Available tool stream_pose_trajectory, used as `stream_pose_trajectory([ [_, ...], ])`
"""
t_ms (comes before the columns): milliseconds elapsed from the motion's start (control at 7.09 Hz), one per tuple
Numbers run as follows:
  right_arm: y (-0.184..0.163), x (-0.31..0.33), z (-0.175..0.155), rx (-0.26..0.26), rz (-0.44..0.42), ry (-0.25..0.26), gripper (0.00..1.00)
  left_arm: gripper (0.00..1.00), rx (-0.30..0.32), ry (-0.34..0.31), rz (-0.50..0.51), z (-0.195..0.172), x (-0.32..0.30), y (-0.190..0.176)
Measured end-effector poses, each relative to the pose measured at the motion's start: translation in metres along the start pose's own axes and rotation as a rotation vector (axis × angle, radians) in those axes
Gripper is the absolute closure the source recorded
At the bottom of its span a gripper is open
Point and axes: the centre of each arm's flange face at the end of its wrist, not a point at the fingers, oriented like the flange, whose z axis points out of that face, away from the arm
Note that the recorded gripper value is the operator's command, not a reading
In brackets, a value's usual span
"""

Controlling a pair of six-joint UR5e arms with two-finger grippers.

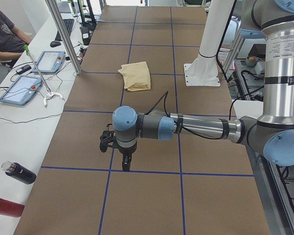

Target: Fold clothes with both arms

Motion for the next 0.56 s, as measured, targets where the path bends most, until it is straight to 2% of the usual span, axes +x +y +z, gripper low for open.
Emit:
stream_pose_trajectory([
  [564, -0.0002, -0.0012, -0.0004, -0.001, 0.052, -0.005, 0.0, 0.01, -0.004, 0.004, 0.0, 0.0005, -0.0001, 0.0004],
])
